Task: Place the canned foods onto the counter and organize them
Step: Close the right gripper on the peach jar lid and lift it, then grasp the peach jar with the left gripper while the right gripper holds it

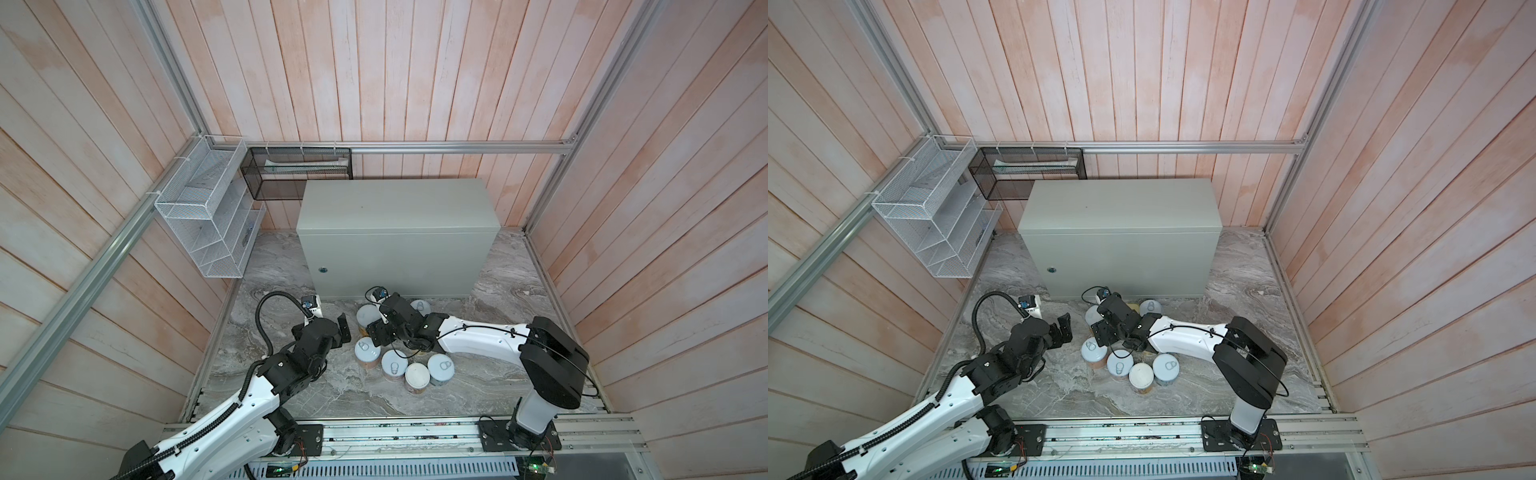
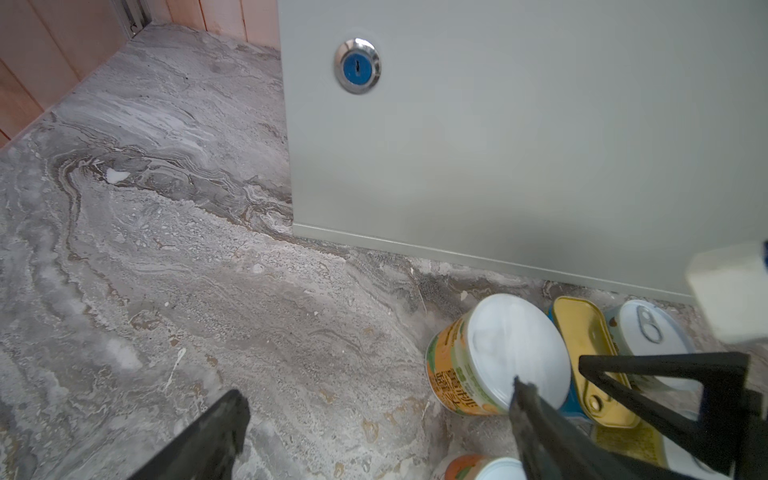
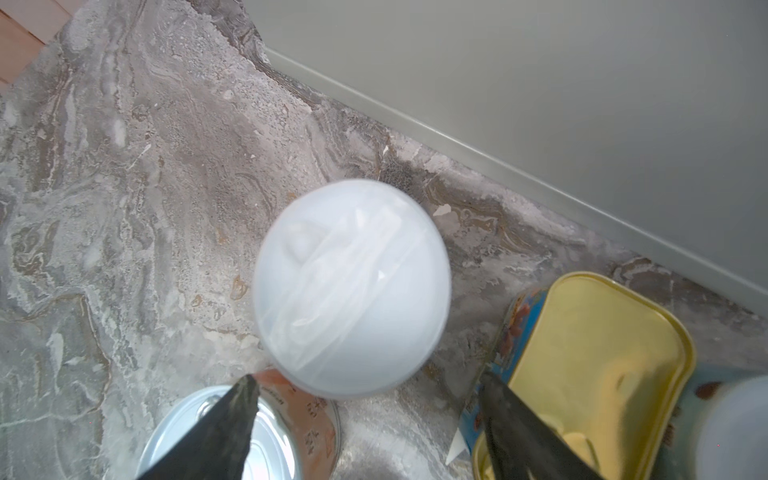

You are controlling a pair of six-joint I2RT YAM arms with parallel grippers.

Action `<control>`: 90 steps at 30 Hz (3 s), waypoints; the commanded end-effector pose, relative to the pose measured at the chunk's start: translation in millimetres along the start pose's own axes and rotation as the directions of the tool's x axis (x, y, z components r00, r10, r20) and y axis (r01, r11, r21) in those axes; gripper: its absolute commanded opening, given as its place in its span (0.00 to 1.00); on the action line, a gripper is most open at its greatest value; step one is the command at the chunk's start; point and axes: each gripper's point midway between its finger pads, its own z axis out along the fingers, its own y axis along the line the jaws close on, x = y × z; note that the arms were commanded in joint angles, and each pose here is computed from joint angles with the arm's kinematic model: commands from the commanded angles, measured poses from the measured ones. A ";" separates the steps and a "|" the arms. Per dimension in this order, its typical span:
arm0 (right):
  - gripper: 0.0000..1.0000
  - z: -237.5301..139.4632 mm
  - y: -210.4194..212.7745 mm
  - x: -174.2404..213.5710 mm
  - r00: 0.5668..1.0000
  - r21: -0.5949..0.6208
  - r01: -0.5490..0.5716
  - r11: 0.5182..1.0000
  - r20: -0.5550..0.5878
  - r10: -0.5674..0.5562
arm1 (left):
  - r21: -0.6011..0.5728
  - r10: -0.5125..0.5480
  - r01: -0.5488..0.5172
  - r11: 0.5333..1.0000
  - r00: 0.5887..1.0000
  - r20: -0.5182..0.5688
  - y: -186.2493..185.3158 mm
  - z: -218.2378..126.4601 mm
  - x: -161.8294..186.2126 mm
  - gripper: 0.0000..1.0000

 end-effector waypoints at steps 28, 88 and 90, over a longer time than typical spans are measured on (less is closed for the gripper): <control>0.78 50.4 -4.5 -20.8 0.998 0.076 0.049 0.996 -0.047 -0.045 | -0.021 -0.039 0.039 0.999 0.999 0.021 23.0 -10.8 7.9 1.00; 0.57 -145.9 -26.0 -89.8 0.977 -0.290 -0.096 0.952 0.155 0.146 | 0.731 0.323 -0.395 0.557 0.914 0.247 -168.2 -33.2 23.1 1.00; 0.57 -149.5 -24.1 -87.7 0.977 -0.309 -0.094 0.947 0.154 0.147 | 0.737 0.316 -0.401 0.545 0.912 0.263 -172.3 -33.9 20.8 1.00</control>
